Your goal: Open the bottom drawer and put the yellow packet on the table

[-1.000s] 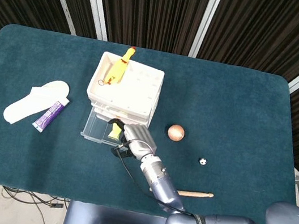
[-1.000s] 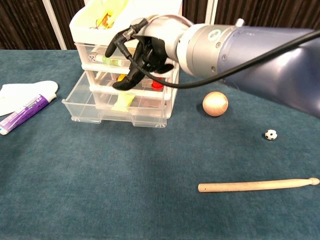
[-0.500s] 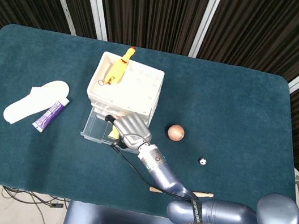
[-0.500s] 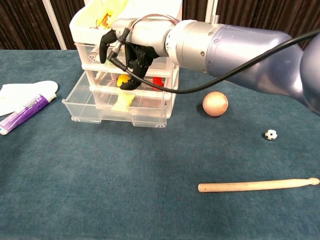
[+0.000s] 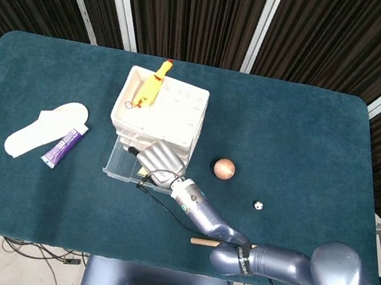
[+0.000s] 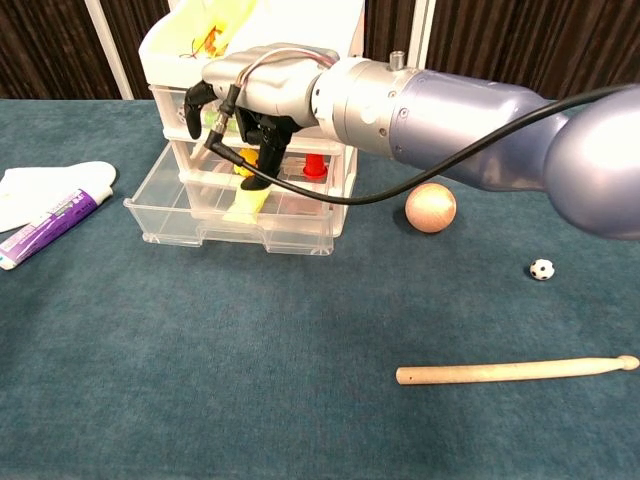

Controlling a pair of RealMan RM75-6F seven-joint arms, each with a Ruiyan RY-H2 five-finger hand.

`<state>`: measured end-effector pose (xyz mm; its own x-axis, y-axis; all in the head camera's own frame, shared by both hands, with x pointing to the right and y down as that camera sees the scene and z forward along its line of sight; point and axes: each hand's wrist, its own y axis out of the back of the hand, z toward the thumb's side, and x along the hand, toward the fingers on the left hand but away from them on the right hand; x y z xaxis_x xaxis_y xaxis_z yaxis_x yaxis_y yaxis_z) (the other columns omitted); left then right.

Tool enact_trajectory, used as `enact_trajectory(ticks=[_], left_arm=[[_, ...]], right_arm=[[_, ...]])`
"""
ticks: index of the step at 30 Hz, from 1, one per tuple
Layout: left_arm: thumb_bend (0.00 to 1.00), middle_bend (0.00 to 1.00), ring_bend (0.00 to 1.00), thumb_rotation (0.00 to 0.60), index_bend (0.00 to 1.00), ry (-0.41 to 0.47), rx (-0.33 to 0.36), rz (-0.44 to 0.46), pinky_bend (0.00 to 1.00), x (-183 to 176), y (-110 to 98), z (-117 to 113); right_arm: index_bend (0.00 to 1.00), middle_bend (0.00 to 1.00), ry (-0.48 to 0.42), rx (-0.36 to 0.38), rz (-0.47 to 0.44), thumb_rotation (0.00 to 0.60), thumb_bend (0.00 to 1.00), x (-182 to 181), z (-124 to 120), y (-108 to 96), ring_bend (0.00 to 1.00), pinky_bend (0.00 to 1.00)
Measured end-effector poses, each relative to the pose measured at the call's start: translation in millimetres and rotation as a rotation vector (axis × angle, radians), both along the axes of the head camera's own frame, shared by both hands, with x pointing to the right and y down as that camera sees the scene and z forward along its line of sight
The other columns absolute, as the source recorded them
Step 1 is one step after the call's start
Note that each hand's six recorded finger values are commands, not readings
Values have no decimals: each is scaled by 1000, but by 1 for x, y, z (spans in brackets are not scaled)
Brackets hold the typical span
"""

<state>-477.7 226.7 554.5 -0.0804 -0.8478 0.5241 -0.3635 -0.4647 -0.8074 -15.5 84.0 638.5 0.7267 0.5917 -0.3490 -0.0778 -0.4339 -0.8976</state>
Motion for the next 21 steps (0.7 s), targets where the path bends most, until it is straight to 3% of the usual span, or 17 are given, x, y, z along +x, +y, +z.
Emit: enact_trajectory(ticks=[12,21], left_arm=[[514,0,0,600,23,0,-7,2,0,0,0,1],[514,0,0,600,23,2,-8,2,0,0,0,1]], right_arm=[[307,1000,176,143,-185,600,245,-6,4,-1,1000,1000],[306,1000,235,153,-276,600,244,-11,9,5,1000,1000]])
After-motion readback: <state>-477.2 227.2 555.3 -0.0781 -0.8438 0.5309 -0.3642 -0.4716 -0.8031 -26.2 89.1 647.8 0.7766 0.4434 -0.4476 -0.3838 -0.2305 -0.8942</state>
